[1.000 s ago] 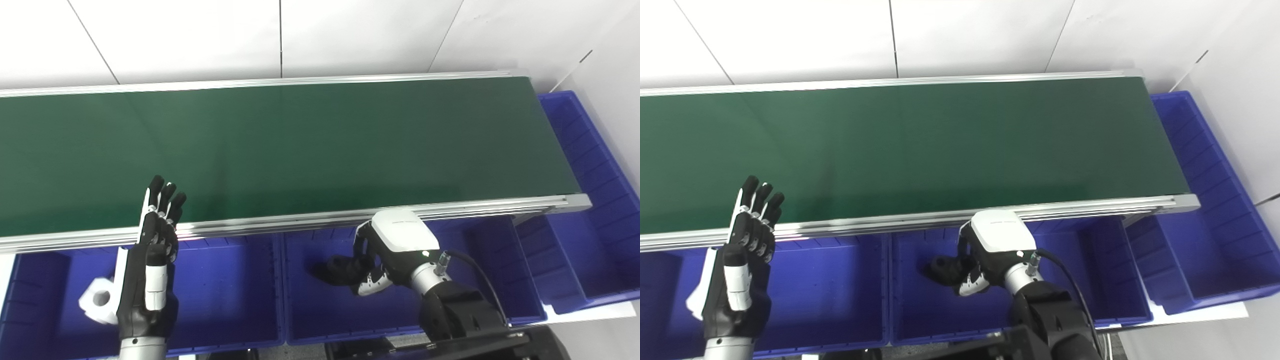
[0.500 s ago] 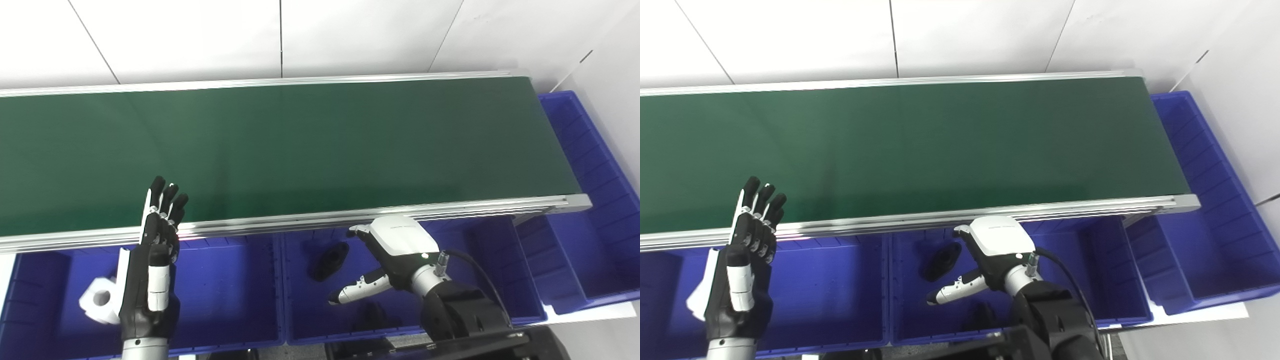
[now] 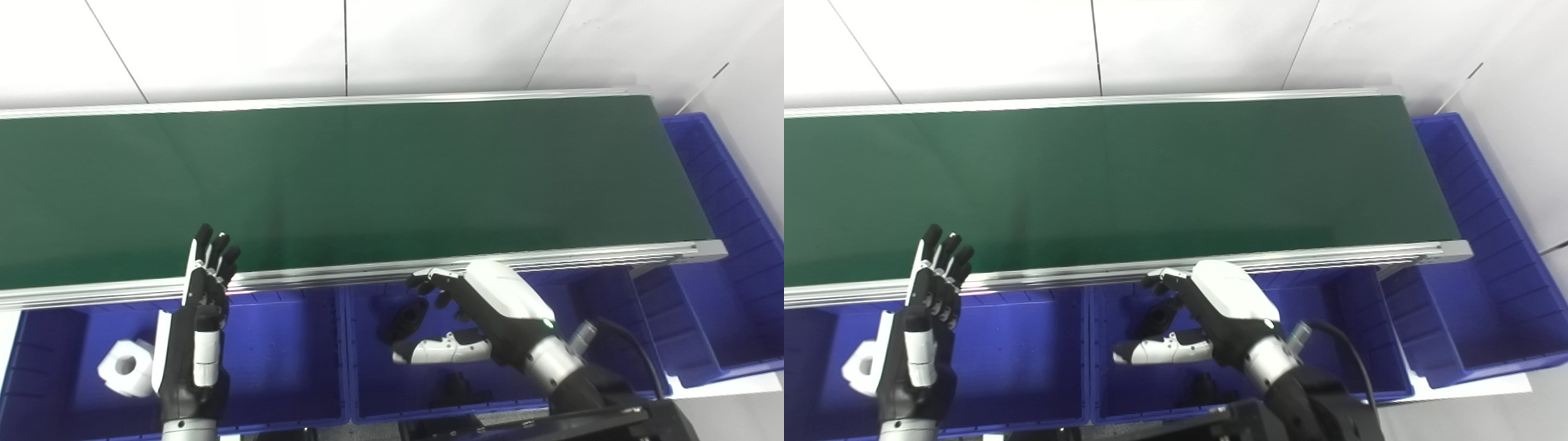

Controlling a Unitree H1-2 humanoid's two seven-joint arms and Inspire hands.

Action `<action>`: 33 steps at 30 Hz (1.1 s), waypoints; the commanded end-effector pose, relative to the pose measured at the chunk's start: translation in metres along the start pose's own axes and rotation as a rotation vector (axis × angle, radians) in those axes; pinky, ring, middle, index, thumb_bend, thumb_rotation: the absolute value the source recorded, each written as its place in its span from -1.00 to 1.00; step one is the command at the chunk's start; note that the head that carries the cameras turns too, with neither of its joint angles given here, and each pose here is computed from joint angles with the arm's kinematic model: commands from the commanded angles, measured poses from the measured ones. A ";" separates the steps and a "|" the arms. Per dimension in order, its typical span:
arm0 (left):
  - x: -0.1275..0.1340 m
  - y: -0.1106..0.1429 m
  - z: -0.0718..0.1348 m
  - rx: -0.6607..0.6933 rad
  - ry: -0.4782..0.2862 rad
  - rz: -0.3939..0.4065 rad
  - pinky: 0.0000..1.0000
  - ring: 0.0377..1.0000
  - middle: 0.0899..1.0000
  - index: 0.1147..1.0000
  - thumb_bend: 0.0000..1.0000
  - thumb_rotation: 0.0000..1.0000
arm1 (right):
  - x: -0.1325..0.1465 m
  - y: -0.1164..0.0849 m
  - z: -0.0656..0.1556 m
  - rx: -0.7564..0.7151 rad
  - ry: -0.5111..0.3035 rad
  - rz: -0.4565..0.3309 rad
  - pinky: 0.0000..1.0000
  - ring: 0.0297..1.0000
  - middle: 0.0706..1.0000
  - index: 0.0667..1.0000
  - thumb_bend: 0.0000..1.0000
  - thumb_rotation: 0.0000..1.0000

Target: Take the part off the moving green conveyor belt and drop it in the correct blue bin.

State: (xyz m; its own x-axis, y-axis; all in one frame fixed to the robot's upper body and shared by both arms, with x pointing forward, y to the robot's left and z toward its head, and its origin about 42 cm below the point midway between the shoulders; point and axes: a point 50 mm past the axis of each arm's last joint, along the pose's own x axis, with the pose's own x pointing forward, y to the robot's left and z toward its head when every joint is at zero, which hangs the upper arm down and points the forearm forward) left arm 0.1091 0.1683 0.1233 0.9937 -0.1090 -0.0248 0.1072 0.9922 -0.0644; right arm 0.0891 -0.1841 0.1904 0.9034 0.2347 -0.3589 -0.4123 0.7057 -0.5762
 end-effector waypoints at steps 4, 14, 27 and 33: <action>-0.005 -0.005 0.003 0.027 -0.062 0.007 0.89 0.85 0.91 1.00 0.27 0.96 | -0.023 0.023 0.003 0.361 -0.200 -0.359 0.09 0.25 0.33 0.35 0.27 0.88; -0.012 -0.010 -0.009 0.076 -0.060 0.006 0.78 0.81 0.90 1.00 0.34 0.93 | -0.013 0.062 -0.043 0.532 -0.233 -0.546 0.45 0.59 0.66 0.60 0.21 0.96; -0.016 -0.020 -0.017 0.073 -0.058 0.011 0.66 0.78 0.84 1.00 0.48 0.92 | -0.005 0.069 -0.070 0.591 -0.244 -0.583 0.69 0.83 0.94 0.95 0.26 1.00; -0.016 -0.023 -0.020 0.056 -0.052 0.006 0.68 0.80 0.85 1.00 0.48 0.86 | -0.006 0.073 -0.071 0.571 -0.251 -0.508 0.82 0.89 0.99 1.00 0.30 1.00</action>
State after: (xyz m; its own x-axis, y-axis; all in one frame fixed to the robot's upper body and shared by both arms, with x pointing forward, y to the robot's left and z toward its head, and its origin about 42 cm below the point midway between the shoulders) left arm 0.0915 0.1476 0.0979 0.9931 -0.1142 -0.0272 0.1143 0.9934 0.0018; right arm 0.0461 -0.1825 0.0925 0.9904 -0.1377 0.0086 0.1376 0.9816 -0.1324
